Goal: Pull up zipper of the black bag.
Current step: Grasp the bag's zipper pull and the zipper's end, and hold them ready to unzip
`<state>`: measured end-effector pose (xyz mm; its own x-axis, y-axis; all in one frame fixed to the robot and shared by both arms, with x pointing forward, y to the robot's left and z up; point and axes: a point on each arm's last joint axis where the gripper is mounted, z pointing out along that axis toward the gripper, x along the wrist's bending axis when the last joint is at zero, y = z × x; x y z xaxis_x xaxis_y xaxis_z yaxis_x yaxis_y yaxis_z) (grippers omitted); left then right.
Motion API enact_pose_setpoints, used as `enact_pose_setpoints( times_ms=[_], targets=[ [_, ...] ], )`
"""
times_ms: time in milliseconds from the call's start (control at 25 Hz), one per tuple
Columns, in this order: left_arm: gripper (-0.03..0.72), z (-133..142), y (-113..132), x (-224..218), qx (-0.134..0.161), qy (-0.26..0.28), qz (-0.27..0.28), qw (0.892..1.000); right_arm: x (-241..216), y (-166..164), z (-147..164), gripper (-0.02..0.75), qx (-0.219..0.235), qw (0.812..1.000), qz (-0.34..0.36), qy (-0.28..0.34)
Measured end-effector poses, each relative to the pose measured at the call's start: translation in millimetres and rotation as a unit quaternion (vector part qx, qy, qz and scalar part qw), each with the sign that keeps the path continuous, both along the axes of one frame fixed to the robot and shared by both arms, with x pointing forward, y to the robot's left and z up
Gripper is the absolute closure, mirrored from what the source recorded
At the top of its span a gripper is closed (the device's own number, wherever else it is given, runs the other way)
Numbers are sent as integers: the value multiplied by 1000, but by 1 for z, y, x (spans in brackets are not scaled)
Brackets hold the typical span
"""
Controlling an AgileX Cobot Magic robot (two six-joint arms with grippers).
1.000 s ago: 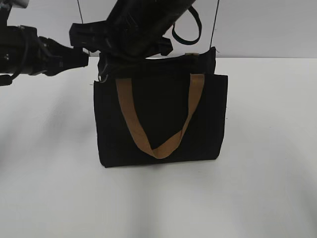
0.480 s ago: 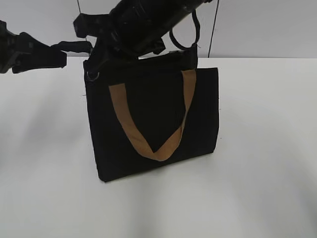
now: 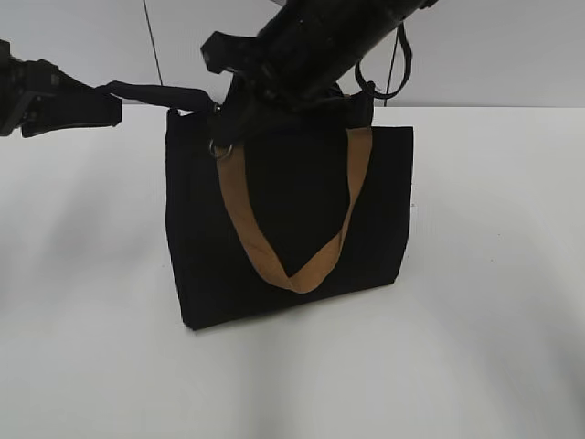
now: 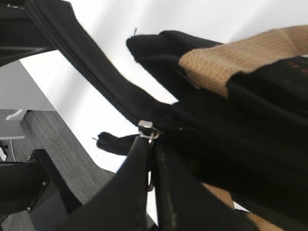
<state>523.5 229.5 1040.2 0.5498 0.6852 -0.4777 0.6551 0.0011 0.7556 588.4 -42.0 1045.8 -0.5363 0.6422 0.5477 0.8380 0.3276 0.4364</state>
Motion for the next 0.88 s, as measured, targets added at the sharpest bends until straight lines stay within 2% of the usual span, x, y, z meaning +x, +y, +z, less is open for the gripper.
enact_pose_setpoints(
  times_ms=[240,440,720,880],
  targets=[
    [667,0,0,0,0,0,0,1000,9,-19,3,748,18,999,-16,35],
    [667,-1,1,1,3,-1,5,1000,16,-32,8,748,63,994,-43,78],
    [667,-3,3,2,11,1,24,1000,23,-32,4,748,116,985,-55,118],
    [667,-4,4,2,11,3,27,1000,24,-31,1,749,115,986,-51,113]
  ],
)
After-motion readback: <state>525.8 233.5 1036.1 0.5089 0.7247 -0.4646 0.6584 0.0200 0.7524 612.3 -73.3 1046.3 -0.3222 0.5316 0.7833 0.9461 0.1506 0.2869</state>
